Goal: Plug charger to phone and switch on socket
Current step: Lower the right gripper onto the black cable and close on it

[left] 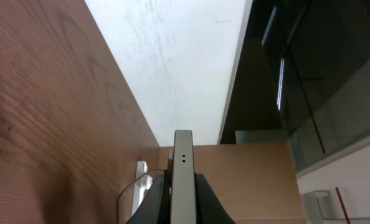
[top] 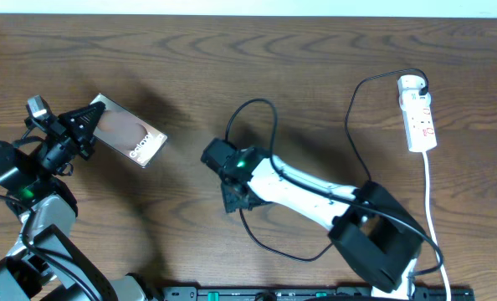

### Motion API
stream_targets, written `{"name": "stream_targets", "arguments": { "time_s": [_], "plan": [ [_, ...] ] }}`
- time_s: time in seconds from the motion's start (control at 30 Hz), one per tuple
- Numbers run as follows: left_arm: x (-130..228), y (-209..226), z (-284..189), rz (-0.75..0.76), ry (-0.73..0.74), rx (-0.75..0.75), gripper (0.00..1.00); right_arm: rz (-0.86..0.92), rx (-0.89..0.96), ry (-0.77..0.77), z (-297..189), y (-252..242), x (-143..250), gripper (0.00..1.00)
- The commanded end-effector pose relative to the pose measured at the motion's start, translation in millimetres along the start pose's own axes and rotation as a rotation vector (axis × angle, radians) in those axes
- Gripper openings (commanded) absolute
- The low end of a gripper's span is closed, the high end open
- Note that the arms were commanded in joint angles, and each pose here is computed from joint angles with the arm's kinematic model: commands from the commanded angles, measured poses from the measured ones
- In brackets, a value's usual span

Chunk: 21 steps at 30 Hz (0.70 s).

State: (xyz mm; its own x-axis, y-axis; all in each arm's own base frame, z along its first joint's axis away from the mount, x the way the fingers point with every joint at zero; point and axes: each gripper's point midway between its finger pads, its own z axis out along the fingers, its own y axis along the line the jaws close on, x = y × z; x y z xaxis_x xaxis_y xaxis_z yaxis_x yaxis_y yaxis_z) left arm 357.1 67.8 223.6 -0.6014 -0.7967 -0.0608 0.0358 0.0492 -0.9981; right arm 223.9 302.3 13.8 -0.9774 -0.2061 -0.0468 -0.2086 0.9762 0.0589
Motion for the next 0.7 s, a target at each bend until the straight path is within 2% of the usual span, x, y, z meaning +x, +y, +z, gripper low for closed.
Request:
{"name": "stream_targets", "arguments": {
  "time_s": [0.0, 0.2, 0.47, 0.67],
  "plan": [
    [2, -11, -1, 0.047, 0.019, 0.012, 0.07, -0.027, -0.005, 0.02, 6, 5, 2, 0.64],
    [2, -11, -1, 0.047, 0.019, 0.012, 0.07, -0.028, 0.001, 0.032, 9, 4, 4, 0.6],
    [2, -11, -1, 0.047, 0.019, 0.012, 0.07, -0.023, 0.005, 0.077, 22, 3, 10, 0.49],
    [2, -11, -1, 0.047, 0.019, 0.012, 0.07, -0.018, 0.008, 0.084, 23, 1, 11, 0.48]
  ]
}}
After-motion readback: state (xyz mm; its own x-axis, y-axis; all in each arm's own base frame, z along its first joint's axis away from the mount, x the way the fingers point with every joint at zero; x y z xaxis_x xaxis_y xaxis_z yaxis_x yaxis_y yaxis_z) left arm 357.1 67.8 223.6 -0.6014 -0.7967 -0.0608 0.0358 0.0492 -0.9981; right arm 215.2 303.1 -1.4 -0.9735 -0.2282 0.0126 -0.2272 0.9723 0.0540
